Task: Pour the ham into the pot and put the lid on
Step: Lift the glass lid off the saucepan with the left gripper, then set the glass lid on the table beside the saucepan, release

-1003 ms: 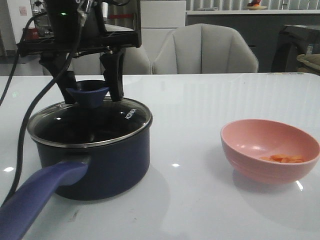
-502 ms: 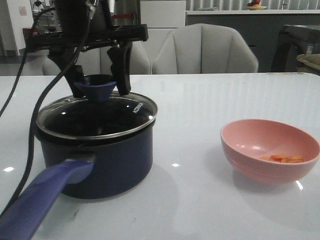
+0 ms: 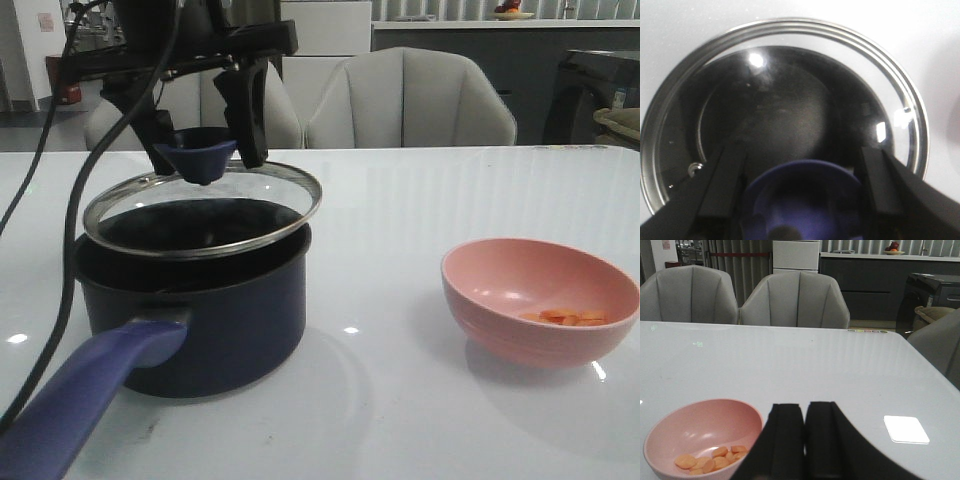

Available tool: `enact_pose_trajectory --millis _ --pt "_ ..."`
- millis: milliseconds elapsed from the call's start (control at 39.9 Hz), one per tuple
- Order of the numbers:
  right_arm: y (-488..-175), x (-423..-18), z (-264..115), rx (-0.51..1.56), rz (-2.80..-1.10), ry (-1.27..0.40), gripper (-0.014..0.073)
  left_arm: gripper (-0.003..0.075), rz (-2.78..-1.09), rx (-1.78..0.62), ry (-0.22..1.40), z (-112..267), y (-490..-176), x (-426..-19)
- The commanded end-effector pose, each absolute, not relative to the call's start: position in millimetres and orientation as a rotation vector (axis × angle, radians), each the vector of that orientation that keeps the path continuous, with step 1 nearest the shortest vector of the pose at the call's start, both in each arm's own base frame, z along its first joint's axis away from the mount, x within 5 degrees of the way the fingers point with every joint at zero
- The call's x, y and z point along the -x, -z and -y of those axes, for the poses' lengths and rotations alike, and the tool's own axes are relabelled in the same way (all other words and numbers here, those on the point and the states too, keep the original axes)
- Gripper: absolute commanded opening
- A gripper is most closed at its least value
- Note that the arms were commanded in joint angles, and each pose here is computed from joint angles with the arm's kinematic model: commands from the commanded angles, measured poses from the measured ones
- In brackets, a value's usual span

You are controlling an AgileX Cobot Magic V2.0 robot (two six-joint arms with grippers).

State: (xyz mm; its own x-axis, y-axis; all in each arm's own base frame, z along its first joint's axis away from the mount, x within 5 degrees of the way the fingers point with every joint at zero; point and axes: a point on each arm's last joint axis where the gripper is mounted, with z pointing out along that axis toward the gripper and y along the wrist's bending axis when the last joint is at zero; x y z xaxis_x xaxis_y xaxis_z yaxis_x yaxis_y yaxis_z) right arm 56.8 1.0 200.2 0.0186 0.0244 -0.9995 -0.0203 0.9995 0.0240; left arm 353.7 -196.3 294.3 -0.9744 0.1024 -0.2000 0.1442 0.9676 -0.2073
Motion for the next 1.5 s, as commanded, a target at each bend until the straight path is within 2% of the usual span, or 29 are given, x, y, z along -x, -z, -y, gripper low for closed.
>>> enact_pose_trajectory --millis 0,100,351,552,702,903,1254,1354,1479 --pt "-205.2 -55.2 -1.2 0.01 -1.46 -0.023 0.0149 0.0115 -2.854 -0.192 0.411 179.6 -339.2 -340.5" --pt "-205.2 -55.2 -1.2 0.01 -1.46 -0.023 0.0149 0.0115 -2.827 -0.136 0.404 160.8 -348.9 -341.8" --pt "-205.2 -55.2 -1.2 0.01 -1.46 -0.023 0.0149 0.0115 -2.799 -0.009 0.23 93.6 -355.9 -340.1" --pt "-205.2 -55.2 -1.2 0.01 -1.46 -0.023 0.0149 0.0115 -2.886 0.122 0.138 32.2 -328.8 -337.3" --pt "-205.2 -55.2 -1.2 0.01 -1.46 -0.023 0.0149 0.0115 -2.909 0.168 0.115 2.4 -306.2 -336.5" --pt "-205.2 -55.2 -1.2 0.01 -1.46 -0.023 0.0149 0.0115 -2.874 0.17 0.092 -14.1 -274.4 -341.4" --pt "-205.2 -55.2 -1.2 0.01 -1.46 -0.023 0.0149 0.012 -2.952 0.127 0.101 -14.0 -212.9 -363.3" --pt "-205.2 -55.2 -1.2 0.01 -1.46 -0.023 0.0149 0.0177 -2.961 0.108 0.137 -12.0 -203.5 -367.2" --pt "-205.2 -55.2 -1.2 0.01 -1.46 -0.023 0.0149 0.0356 -2.968 0.104 0.176 -9.8 -196.1 -370.0"
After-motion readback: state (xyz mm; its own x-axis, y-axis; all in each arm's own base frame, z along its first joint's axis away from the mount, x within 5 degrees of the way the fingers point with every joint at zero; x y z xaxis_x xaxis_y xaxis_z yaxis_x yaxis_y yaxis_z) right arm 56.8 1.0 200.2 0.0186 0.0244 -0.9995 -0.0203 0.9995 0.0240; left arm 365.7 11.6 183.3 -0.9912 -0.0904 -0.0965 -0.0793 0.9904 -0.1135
